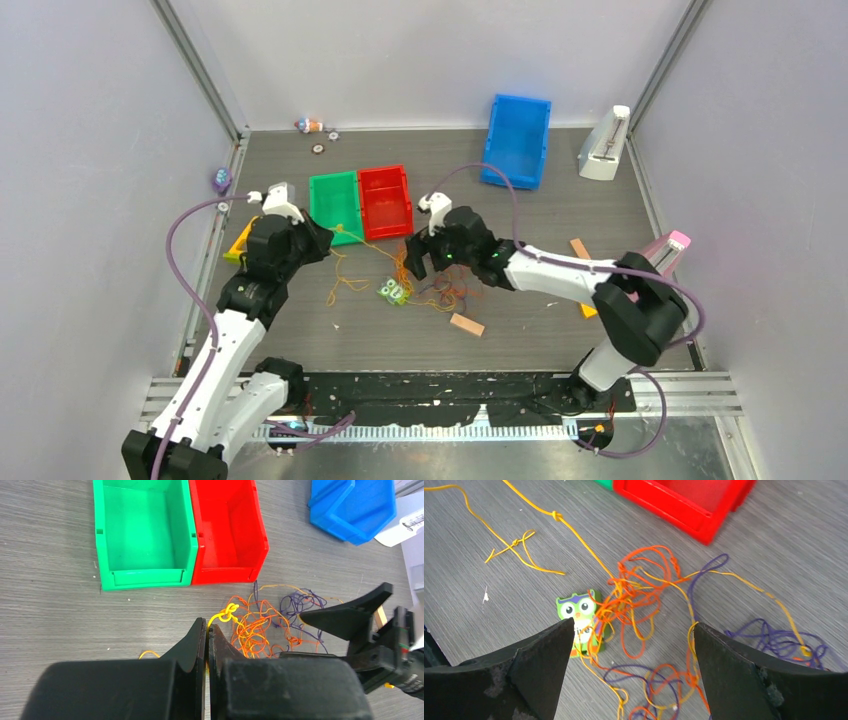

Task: Untangle the cables
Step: Untie the cable.

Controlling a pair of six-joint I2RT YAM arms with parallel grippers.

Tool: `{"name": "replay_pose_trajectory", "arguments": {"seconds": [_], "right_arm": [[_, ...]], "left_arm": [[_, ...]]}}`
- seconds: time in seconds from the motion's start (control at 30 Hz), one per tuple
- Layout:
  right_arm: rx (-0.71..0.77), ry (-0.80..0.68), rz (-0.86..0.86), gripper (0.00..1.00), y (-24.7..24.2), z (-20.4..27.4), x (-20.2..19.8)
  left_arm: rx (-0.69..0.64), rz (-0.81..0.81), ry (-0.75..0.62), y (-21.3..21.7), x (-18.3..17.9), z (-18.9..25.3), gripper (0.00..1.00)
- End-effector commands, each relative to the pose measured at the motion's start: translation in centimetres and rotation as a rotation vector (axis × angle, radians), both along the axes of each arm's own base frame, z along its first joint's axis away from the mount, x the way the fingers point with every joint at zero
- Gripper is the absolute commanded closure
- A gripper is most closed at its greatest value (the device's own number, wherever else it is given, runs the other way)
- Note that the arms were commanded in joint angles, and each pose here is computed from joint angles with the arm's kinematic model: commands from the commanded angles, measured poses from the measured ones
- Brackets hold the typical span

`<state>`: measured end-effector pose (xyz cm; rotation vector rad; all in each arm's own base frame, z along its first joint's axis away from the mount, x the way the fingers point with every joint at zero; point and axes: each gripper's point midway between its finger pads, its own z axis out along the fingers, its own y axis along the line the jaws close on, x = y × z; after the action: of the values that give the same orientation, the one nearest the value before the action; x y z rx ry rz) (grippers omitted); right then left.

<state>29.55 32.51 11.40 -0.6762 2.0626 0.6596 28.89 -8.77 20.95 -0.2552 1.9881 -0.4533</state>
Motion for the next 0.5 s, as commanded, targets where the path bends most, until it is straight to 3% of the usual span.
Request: {"name": "replay_pose_trajectory", "arguments": {"seconds": [0.0, 0.13, 0.27, 0.33, 0.37, 0.4, 0.47], "right_arm": [[0.015, -0.039, 0.038, 0.07, 3.7, 0.1, 0.8], [0.021, -0.013, 0.062, 0.12, 5.7, -1.3, 0.5], [-0.008, 0.02, 0.045, 0.29, 6.1, -3.2, 0.8], [-0.038, 0.033, 0.03, 0.54, 5.7, -4.2, 0.8], [-0.051, 0.036, 0.012, 0.61, 5.2, -4.6, 0.8], [-0.073, 0.036, -0.018, 0.77, 4.5, -4.9, 0.9], [-0.133, 0.038, -0.118, 0.92, 1.1, -6.2, 0.4]], "left_arm": [[0.008, 0.003, -0.048, 0.2, 0.3, 1.8, 1.0], [0.007, 0.005, -0.05, 0.3, 0.3, 1.9, 1.0], [0.017, 0.021, -0.06, 0.6, 0.3, 2.3, 1.0], [0.034, 0.046, -0.07, 1.2, 0.2, 2.7, 1.0], [0.042, 0.062, -0.072, 1.6, 0.2, 2.9, 1.0], [0.049, 0.082, -0.072, 2.0, 0.1, 3.0, 1.0], [0.047, 0.129, -0.075, 2.8, 0.1, 3.4, 1.0]]}}
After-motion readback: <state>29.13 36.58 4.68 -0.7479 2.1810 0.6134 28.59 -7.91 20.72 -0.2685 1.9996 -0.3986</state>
